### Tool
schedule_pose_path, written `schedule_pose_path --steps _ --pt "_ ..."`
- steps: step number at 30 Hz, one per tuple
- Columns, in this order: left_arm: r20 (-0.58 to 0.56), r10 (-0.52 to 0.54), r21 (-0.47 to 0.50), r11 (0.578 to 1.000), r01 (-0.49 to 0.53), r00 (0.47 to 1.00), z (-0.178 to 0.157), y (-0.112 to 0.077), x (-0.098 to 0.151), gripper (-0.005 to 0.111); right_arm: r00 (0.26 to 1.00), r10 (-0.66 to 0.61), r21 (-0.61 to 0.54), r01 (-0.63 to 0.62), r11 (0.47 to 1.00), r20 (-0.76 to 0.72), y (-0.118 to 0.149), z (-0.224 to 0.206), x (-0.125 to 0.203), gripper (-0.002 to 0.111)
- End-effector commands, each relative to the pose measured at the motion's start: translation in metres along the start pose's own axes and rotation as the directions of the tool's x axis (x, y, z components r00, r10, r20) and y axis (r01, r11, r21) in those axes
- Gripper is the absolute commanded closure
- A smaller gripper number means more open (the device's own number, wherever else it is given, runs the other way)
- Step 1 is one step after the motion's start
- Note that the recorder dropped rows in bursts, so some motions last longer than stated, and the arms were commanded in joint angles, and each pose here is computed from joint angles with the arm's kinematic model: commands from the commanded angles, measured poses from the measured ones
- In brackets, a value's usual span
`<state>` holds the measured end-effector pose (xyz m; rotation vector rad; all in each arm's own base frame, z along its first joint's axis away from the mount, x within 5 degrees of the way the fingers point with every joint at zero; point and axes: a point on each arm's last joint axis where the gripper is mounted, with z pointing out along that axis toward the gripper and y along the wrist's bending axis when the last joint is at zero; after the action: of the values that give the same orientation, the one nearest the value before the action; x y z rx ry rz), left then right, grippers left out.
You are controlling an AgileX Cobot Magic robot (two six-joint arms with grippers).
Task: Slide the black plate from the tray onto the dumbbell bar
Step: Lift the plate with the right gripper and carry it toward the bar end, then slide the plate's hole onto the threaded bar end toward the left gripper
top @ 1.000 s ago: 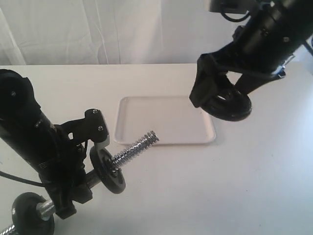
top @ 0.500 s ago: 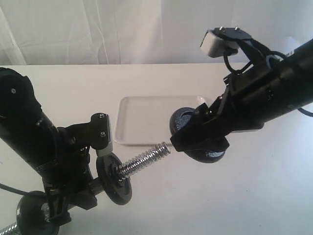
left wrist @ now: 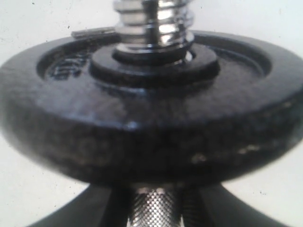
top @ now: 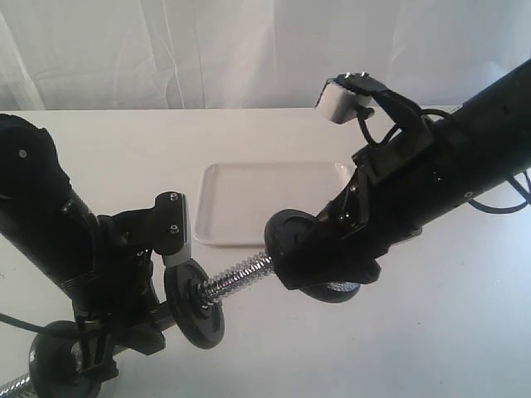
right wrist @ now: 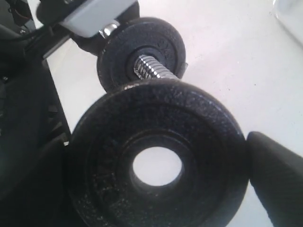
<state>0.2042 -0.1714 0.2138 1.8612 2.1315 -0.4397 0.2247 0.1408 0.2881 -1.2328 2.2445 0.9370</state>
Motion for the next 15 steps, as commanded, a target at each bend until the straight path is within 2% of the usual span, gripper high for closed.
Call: schedule_pose_path --steps 1,3,7,9,15 --pt "0.104 -0.009 -0.003 1.0 0.009 0.995 -0.015 -0.005 -0.014 0.107 0.996 0.062 0.011 -0.063 0.998 0.065 -0.007 -0.01 -0.005 0.108" --pt "0.108 -0.015 0.002 1.0 0.014 0.994 -0.015 -0.006 -0.014 0.107 0.989 0.114 0.002 -0.115 0.993 0.09 -0.016 -0.01 -0.004 0.108" --pt "0.108 -0.015 0.002 1.0 0.014 0.994 -0.015 -0.006 -0.014 0.107 0.972 0.175 -0.183 -0.145 0.972 0.156 -0.026 -0.008 -0.005 0.108" --pt "0.108 -0.015 0.002 1.0 0.014 0.994 -0.015 -0.006 -0.014 0.107 0.957 0.205 -0.21 -0.161 0.964 0.208 -0.039 -0.004 -0.007 0.108" --pt "0.114 -0.024 0.006 1.0 0.023 0.993 -0.015 -0.006 -0.015 0.107 0.937 0.286 -0.235 -0.238 0.942 0.199 -0.06 0.007 0.0 0.108"
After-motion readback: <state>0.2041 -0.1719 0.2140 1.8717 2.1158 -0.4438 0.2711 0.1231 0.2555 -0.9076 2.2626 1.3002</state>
